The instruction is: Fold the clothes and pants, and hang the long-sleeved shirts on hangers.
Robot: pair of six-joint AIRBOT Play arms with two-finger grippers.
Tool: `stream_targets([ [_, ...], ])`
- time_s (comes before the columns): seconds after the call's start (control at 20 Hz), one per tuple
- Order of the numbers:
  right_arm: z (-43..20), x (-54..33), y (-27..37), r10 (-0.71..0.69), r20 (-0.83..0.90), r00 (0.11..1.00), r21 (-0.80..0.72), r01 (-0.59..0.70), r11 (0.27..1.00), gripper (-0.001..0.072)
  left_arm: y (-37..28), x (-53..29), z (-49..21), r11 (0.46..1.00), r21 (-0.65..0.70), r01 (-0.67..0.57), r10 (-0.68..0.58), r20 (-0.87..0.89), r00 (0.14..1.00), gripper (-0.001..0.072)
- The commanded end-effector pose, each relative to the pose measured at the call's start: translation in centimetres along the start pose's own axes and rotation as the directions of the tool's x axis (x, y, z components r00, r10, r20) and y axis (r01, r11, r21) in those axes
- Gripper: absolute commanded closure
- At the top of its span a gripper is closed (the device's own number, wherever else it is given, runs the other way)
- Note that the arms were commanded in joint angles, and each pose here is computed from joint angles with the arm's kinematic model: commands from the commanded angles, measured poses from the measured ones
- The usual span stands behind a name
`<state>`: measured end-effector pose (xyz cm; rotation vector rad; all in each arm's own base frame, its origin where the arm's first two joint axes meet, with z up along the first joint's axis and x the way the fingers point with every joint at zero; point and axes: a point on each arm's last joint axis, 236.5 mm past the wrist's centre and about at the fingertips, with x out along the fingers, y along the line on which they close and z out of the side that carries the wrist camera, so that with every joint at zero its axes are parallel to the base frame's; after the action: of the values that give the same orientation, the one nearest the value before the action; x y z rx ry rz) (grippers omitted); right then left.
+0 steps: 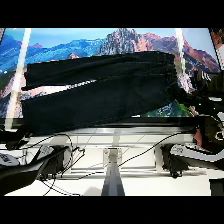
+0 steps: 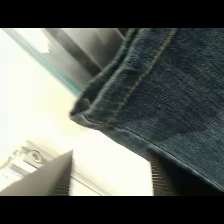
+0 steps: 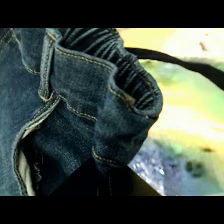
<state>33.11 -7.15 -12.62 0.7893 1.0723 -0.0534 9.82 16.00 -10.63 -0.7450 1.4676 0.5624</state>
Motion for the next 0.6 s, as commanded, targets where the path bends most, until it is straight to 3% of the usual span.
stream_targets([
  [0.0,-1.0,-0.5,-0.7,-0.043,-0.04,0.998,-0.044,0.041,0.998,0.0692,0.6,0.0,1.6,1.0,-0.013,-0.024,0.025,0.068,0.997,0.0346],
  [0.3,0.0,-1.9,0.5,-0.033,0.005,0.999,-0.077,0.034,0.996,0.0692,0.8,0.9,1.9,0.999,-0.019,-0.032,0.034,0.1,0.994,0.0348],
  [0.35,0.2,-2.1,0.7,-0.033,0.014,0.999,-0.083,0.034,0.996,0.0692,0.8,0.9,2.0,0.999,-0.019,-0.034,0.036,0.106,0.994,0.0389],
  [0.5,0.4,-2.7,0.9,-0.036,0.025,0.999,-0.087,0.038,0.996,0.0691,1.0,0.8,2.6,0.999,-0.02,-0.042,0.044,0.13,0.991,0.0687],
  [0.55,0.2,-2.8,1.0,-0.036,0.018,0.999,-0.088,0.037,0.995,0.0692,1.0,0.8,2.7,0.999,-0.02,-0.044,0.046,0.134,0.99,0.0686],
])
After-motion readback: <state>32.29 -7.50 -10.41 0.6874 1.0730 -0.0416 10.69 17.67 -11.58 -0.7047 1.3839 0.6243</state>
